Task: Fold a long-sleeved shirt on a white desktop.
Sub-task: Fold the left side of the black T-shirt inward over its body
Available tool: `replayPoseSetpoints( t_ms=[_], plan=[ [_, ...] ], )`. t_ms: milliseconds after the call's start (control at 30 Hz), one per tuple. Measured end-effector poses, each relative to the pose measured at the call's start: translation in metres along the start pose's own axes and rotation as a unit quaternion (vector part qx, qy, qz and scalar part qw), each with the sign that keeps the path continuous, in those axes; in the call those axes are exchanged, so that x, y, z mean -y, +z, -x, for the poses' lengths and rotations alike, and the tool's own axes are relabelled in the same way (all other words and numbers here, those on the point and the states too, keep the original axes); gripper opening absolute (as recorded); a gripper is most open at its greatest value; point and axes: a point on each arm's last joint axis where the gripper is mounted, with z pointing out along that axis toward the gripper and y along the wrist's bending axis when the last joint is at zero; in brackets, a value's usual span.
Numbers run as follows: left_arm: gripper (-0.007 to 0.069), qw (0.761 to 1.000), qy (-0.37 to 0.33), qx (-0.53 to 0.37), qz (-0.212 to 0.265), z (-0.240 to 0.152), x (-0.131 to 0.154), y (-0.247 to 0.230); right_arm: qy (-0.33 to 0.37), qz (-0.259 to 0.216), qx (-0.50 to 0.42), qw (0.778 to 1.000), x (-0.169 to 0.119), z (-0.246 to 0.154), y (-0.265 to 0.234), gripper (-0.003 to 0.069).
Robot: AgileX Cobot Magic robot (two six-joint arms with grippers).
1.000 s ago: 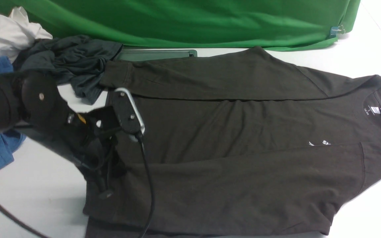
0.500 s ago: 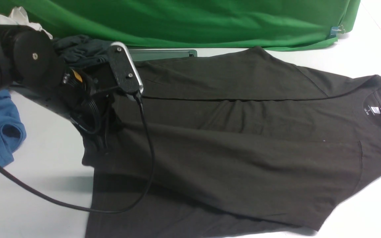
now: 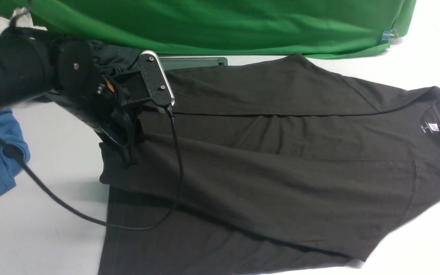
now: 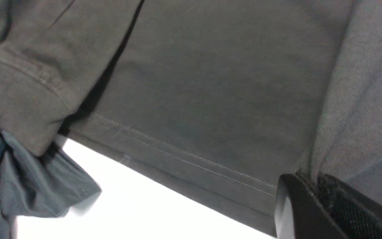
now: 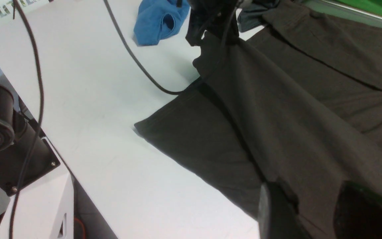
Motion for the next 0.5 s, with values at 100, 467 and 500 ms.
replayPoseSetpoints(
  t_ms=[100, 467, 500],
  plan=[
    [0.0031, 1.0, 0.002, -0.006, -0.002, 0.002, -0.004, 0.01, 0.005, 0.0, 0.0, 1.0, 0.0, 0.0, 0.0, 0.0239],
    [0.0034, 1.0, -0.01, -0.024, 0.003, 0.003, -0.01, 0.038, 0.004, -0.007, 0.025, 1.0, 0.001, 0.005, 0.0, 0.0239],
    [0.0041, 1.0, -0.006, -0.03, 0.002, 0.002, -0.01, 0.041, 0.005, -0.01, 0.039, 0.999, 0.002, 0.007, 0.0, 0.0239]
  ],
)
